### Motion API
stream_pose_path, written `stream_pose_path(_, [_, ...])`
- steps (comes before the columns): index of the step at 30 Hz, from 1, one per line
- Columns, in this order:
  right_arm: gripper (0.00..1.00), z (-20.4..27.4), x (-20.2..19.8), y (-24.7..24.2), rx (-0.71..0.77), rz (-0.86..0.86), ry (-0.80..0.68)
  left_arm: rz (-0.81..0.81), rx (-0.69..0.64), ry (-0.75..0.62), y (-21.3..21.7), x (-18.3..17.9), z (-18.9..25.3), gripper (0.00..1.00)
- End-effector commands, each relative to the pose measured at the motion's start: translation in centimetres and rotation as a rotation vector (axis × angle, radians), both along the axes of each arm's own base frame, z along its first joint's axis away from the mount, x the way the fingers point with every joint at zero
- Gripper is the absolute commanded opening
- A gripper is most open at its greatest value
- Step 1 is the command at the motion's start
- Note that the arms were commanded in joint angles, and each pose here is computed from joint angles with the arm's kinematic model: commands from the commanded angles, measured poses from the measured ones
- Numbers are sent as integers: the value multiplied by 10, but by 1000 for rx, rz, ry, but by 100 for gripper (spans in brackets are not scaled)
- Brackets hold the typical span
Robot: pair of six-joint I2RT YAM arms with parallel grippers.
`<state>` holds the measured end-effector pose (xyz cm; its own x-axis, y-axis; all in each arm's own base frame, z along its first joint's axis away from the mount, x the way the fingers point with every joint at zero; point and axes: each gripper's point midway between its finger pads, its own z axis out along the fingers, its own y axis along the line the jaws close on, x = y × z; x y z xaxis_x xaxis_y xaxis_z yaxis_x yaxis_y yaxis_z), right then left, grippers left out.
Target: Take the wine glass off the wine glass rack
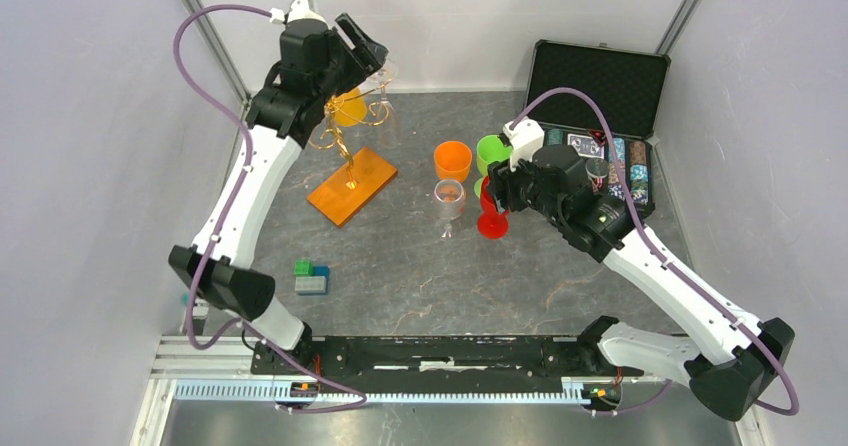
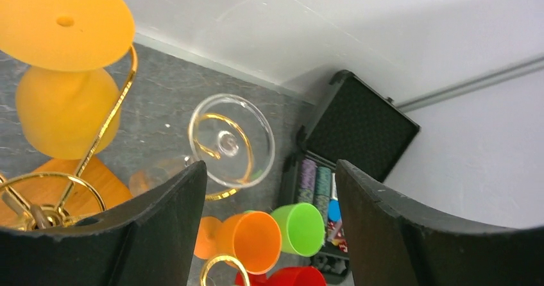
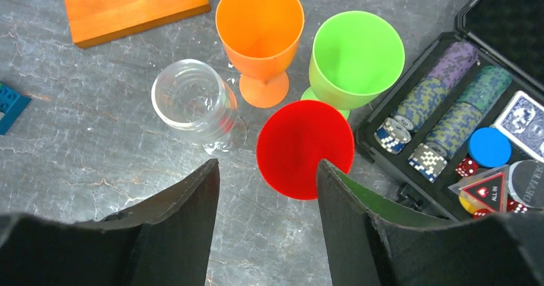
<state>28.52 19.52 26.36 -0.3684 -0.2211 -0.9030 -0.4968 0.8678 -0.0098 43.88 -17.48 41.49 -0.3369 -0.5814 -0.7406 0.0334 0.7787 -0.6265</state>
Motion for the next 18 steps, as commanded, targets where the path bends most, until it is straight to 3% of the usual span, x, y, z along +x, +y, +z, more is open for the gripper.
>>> stream_pose_path(1, [62,14,-1,3,73,3,-49,71,79,-6,12,14,6,73])
stream_pose_path(14, [61,15,0,1,70,0,-68,81,116,77,12,33,-25,63])
stream_pose_path(18, [61,12,1,2,70,2,-66,50,69,115,7,37,-34,54])
